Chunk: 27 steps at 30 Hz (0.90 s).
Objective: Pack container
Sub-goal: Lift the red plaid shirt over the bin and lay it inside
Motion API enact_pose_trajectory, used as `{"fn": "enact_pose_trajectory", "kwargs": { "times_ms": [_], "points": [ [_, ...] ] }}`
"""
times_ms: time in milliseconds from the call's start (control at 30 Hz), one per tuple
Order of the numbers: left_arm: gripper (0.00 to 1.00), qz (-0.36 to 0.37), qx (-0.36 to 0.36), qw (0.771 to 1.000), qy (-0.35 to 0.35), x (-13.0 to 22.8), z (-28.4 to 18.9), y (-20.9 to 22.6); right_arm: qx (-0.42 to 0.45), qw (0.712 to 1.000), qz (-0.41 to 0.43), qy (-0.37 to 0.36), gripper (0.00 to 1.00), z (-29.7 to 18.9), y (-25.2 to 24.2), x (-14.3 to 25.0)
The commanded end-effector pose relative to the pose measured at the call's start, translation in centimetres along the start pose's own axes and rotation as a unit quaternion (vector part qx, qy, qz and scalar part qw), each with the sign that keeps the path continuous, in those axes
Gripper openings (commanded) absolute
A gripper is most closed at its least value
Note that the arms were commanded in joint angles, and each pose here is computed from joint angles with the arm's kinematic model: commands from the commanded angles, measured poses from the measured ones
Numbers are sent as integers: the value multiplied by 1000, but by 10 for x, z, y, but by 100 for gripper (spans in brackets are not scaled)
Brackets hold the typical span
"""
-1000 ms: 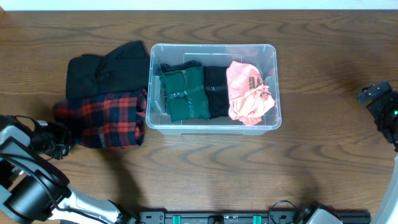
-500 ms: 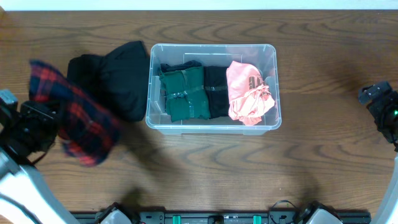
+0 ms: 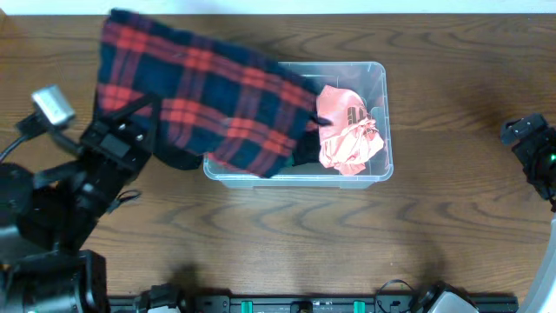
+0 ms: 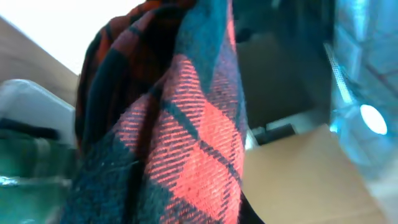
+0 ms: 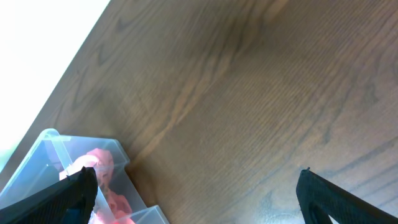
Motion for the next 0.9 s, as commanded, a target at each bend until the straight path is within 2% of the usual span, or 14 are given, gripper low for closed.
{"fn": "enact_pose_trajectory", "kwargs": {
  "times_ms": [0, 133, 500, 600, 733, 867],
  "points": [
    [6, -35, -1, 998, -48, -6, 23, -10, 0, 1000, -5, 0, 99, 0, -1, -1],
    [6, -31, 5, 999, -37, 17, 72, -21, 0, 1000, -5, 0, 99, 0, -1, -1],
    [6, -25, -38, 999, 28, 132, 208, -1, 0, 1000, -5, 0, 99, 0, -1, -1],
    [6, -38, -73, 996, 33, 157, 225, 16, 0, 1000, -5, 0, 99, 0, -1, -1],
    [6, -14, -133, 990, 39, 185, 235, 42, 0, 1000, -5, 0, 99, 0, -1, -1],
    [6, 19, -209, 977, 42, 196, 228, 71, 0, 1000, -5, 0, 99, 0, -1, -1]
  ]
}}
Point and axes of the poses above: each gripper's point midway between its finger pads, its own z axis out along the fingers, its own y axis along the line the jaws close on, x = y × z, the point moved 5 cm from there along -z, back along the fingers, and after that the axes turned 5 degrees about z, right-handed, at the moved point
